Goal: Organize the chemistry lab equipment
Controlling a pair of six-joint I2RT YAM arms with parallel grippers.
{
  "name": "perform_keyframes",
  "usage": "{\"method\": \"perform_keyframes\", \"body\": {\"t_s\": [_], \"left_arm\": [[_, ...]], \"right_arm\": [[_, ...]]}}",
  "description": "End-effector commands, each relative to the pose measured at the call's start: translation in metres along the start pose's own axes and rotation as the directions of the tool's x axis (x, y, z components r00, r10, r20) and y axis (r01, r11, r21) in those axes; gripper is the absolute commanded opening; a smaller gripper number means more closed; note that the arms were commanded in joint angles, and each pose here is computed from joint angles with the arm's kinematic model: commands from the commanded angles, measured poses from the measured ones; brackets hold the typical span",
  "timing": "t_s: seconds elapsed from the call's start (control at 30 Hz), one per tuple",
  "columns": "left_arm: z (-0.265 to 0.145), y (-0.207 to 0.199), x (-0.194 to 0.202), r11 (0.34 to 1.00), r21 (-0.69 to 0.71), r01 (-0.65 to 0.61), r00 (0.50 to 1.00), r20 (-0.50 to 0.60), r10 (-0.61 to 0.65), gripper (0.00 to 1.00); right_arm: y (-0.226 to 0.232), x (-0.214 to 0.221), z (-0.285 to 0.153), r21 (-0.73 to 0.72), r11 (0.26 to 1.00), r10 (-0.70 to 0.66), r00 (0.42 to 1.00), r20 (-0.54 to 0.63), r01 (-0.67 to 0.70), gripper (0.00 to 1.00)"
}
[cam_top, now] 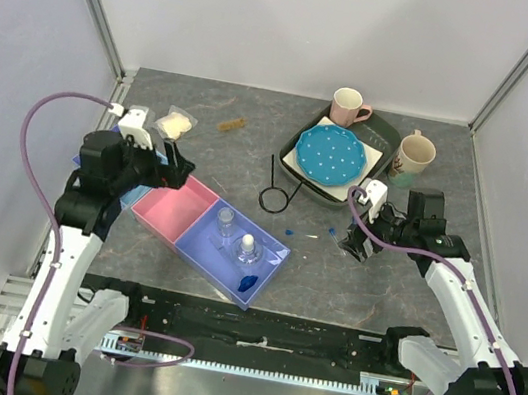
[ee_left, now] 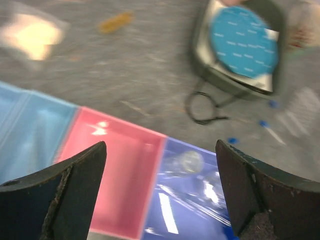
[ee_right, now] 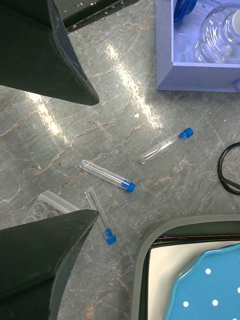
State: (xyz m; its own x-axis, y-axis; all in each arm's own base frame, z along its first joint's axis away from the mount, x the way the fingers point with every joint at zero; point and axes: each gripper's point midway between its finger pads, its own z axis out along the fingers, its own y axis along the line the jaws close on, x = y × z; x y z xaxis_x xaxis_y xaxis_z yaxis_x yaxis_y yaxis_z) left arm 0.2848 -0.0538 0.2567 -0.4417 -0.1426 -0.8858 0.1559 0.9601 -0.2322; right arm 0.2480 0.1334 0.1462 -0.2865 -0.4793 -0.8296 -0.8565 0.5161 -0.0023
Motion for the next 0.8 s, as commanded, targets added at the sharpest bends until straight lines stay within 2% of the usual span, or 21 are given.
{"method": "perform_keyframes", "body": {"t_s": [0.0,0.07,0.2,0.33,0.47,0.5,0.57,0.73,0.77], "left_arm": [[-0.005,-0.082,0.01,0.873,0.462,0.157,0.988,-0.063,-0.144,0.96],[-0.004,-0.091,0.02,0.838,0.501,0.219,0.976,-0.11,-0.189,0.95],[0.003,-0.117,0.033,0.819,0.547,0.176,0.984,-0.12,-0.132,0.94],[0.018,-0.149,0.053,0.845,0.529,0.077,0.996,-0.081,-0.04,0.93],[0.04,-0.156,0.063,0.887,0.46,0.04,0.999,-0.045,-0.022,0.9],[0.046,-0.155,0.066,0.903,0.428,0.037,0.999,-0.043,-0.02,0.86],[0.062,-0.157,0.073,0.92,0.391,0.031,0.997,-0.076,-0.001,0.81],[0.093,-0.165,0.078,0.962,0.274,-0.004,0.994,-0.108,0.035,0.76],[0.103,-0.162,0.092,0.971,0.238,-0.014,0.987,-0.154,0.052,0.75]], "right_arm": [[0.005,-0.001,-0.002,-0.027,0.999,-0.032,0.999,0.026,0.033,0.94],[0.003,0.0,-0.002,-0.024,0.999,-0.031,0.999,0.026,0.031,0.94],[0.001,0.001,-0.003,-0.02,0.999,-0.029,0.999,0.023,0.03,0.94],[0.0,0.004,-0.002,-0.022,0.999,-0.025,1.0,0.015,0.025,0.95],[-0.002,0.006,-0.002,-0.018,1.0,-0.02,1.0,0.01,0.02,0.95],[-0.002,0.007,-0.002,-0.018,1.0,-0.019,1.0,0.008,0.019,0.95],[-0.003,0.008,-0.001,-0.018,1.0,-0.019,1.0,0.006,0.019,0.95],[-0.003,0.01,0.0,-0.021,1.0,-0.015,1.0,-0.004,0.015,0.95],[-0.003,0.011,0.0,-0.022,1.0,-0.016,1.0,-0.005,0.015,0.95]]}}
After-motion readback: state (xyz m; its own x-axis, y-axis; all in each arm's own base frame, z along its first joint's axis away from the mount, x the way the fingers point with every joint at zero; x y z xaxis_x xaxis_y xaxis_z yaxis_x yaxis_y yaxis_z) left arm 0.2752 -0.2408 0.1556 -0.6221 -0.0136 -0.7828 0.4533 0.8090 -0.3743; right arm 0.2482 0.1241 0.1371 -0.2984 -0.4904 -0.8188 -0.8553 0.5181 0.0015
